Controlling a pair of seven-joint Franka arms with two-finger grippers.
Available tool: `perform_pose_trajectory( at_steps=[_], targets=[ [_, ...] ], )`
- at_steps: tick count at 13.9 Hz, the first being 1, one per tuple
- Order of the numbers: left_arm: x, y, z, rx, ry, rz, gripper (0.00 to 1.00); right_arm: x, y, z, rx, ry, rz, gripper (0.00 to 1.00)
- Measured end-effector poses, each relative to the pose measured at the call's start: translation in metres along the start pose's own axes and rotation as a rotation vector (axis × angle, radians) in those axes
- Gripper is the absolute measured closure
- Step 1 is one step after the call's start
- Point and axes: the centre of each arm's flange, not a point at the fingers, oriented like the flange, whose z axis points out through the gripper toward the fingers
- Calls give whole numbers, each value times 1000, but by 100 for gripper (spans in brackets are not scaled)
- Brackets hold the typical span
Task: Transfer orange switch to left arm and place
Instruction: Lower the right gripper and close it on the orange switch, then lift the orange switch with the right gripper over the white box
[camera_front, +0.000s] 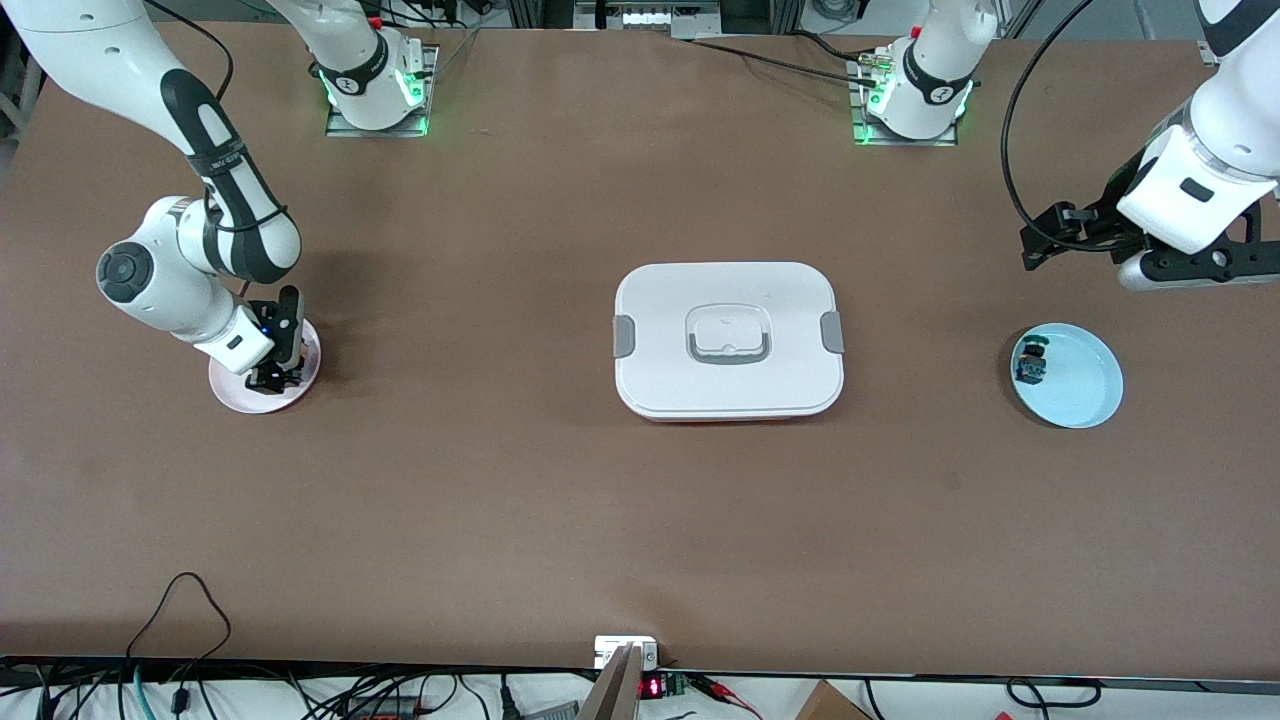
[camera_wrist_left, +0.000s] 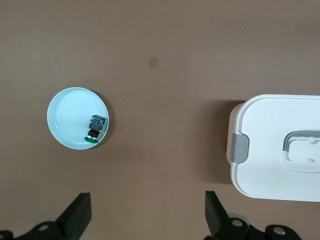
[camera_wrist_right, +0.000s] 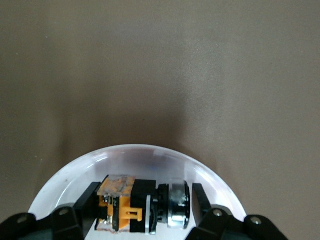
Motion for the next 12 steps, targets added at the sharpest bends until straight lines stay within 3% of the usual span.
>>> perform_pose_trajectory(
  at_steps=[1,9,12],
  targets=[
    [0,0,0,0,-1,0,0,0,0,0,-1,0,-3,27],
    [1,0,1,0,-2,0,0,0,8,-11,-18,-3,-14,28],
    [1,0,1,0,-1,-1,0,6,22,-40,52,17,-30,28]
  ],
)
